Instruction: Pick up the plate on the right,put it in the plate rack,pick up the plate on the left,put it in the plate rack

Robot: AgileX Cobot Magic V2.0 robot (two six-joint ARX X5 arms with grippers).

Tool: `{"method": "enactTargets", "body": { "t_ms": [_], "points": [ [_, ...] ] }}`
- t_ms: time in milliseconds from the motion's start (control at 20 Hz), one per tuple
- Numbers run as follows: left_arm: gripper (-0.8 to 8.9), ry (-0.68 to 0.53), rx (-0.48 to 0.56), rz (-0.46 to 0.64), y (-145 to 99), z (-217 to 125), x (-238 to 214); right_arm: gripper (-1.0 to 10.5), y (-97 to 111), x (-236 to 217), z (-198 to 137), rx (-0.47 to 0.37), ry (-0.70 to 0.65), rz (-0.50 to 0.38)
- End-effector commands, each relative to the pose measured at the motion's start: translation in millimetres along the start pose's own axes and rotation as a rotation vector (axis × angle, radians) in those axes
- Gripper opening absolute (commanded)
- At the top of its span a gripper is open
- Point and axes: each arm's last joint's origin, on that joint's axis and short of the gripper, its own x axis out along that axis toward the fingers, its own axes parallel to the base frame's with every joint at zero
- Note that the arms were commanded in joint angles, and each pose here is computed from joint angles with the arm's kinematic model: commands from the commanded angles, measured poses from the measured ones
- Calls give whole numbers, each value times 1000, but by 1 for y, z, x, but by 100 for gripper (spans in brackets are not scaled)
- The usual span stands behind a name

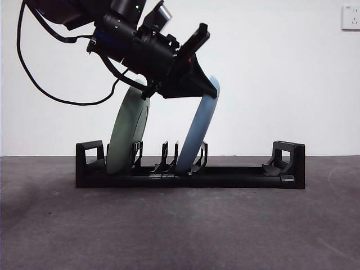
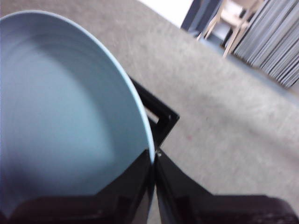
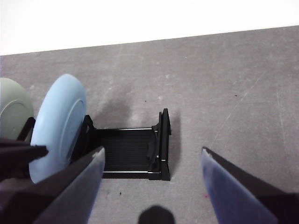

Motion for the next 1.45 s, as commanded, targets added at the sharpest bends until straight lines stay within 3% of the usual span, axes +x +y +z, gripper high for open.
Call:
{"method": "enactTargets", "body": {
  "t_ms": [50, 300, 550, 1050, 1250, 1300, 1400, 1450],
  "points": [
    [1, 29, 62, 36, 1, -7, 3, 343, 0, 0, 1, -3, -7, 2],
    [27, 50, 73, 44, 1, -9, 3, 343, 0, 0, 1, 0, -6, 3],
    [261, 46, 73, 70, 2, -9, 3, 343, 0, 0, 1, 0, -5, 3],
    [294, 48, 82, 9, -9, -6, 1, 342, 2, 0, 0, 7, 9, 52],
    [275, 34, 104, -22, -28, 3, -8, 339, 2, 0, 0, 5, 10, 52],
    [217, 30, 110, -32, -34, 7, -13, 294, 2, 0, 0, -4, 12, 53],
    [-24, 28, 147, -47, -44, 14, -24, 105, 1, 0, -1, -36, 22, 52],
    [0, 23, 180, -51, -49, 18, -33, -14, 1, 0, -2, -50, 30, 50]
  ]
}}
